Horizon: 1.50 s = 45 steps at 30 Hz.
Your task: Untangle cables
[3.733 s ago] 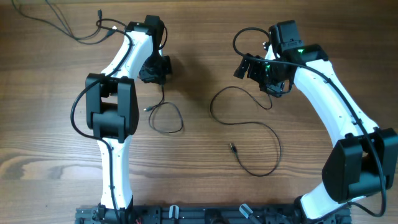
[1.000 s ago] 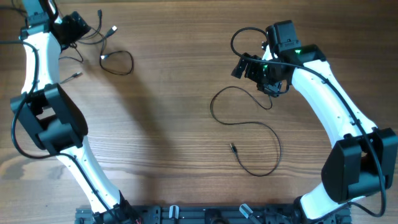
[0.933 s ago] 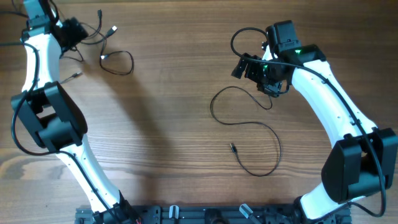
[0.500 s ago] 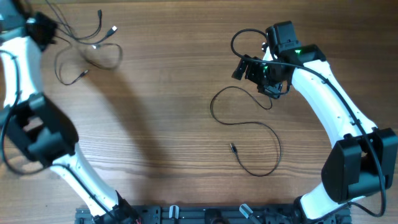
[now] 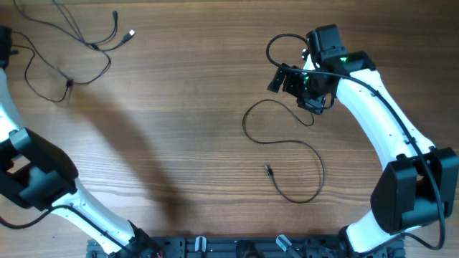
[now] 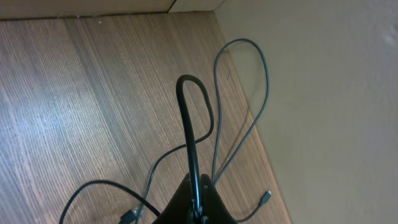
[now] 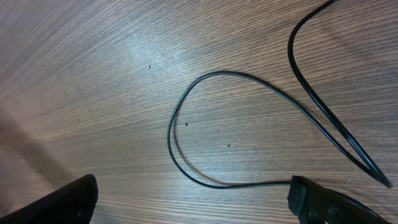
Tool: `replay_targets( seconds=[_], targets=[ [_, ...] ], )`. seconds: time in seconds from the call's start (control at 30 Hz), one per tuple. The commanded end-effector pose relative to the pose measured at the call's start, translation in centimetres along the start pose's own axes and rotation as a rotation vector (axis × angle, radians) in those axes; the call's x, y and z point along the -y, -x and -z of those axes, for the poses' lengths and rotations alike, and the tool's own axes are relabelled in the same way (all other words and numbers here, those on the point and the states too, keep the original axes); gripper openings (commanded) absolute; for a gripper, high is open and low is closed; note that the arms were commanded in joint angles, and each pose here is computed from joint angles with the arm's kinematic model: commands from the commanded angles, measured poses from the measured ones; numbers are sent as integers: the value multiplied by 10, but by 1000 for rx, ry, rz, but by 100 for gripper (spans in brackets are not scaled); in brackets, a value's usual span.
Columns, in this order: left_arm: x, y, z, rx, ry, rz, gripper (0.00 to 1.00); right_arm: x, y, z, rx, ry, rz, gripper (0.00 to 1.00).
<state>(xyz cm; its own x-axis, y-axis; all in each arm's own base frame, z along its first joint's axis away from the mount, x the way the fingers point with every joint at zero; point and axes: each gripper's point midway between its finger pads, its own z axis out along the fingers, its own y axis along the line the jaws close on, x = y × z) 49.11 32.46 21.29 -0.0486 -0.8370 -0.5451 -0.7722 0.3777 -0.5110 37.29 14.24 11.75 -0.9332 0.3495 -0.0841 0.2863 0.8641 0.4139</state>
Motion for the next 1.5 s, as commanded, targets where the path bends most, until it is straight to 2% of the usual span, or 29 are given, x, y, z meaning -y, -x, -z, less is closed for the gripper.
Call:
replay_targets(
  seconds=[0.0,0.03,0.07,0.13,0.23,0.4,0.5,0.57,0.6,0.67,0.77,0.8,0.83,0.87,1.2,1.3,1.47],
  targets=[
    [-17,-7,-23,-7,54,-2,69,-1,-3,1,-6,0,-2,100],
    [-21,-11,-28,-19,64,-32,93,-1,-3,1,-6,0,-2,100],
    [-26,-16,-32,-39,79,-68,100,-1,-3,1,-5,0,-1,100],
    [-28,-21,-34,-60,83,-111,100,-1,-3,1,-6,0,-1,100],
    [-14,-37,-33,-143,-21,-326,100,-1,-4,1,-7,0,0,100],
    [-20,-43,-27,-177,4,-329,100,-13,-15,-3,-23,3,40,99],
    [5,-39,-7,-153,-60,-345,99,-20,-19,-7,-5,-18,76,100],
    [43,-68,2,-240,-230,-366,96,-28,-20,-9,8,-9,100,100],
    [53,-82,2,-269,-262,-376,93,-30,-20,-9,11,-4,104,100],
    [67,-103,0,-298,-278,-403,88,-31,-21,-10,9,-4,108,100],
    [81,-136,-6,-315,-253,-456,73,-30,-23,-10,3,-8,106,100],
    [76,-141,-12,-300,-195,-475,65,-30,-23,-10,3,-8,106,100],
    [70,-144,-18,-289,-142,-488,43,-30,-23,-10,3,-8,106,100],
    [57,-149,-29,-282,-69,-504,6,-30,-23,-10,2,-9,106,100],
    [-16,-195,-107,-405,82,-493,4,-27,-26,-10,-10,-20,101,99],
    [-31,-190,-114,-399,118,-483,6,-26,-27,-10,-15,-24,99,100],
    [-71,-164,-114,-414,191,-414,4,-25,-28,-10,-19,-27,98,100]
  ],
)
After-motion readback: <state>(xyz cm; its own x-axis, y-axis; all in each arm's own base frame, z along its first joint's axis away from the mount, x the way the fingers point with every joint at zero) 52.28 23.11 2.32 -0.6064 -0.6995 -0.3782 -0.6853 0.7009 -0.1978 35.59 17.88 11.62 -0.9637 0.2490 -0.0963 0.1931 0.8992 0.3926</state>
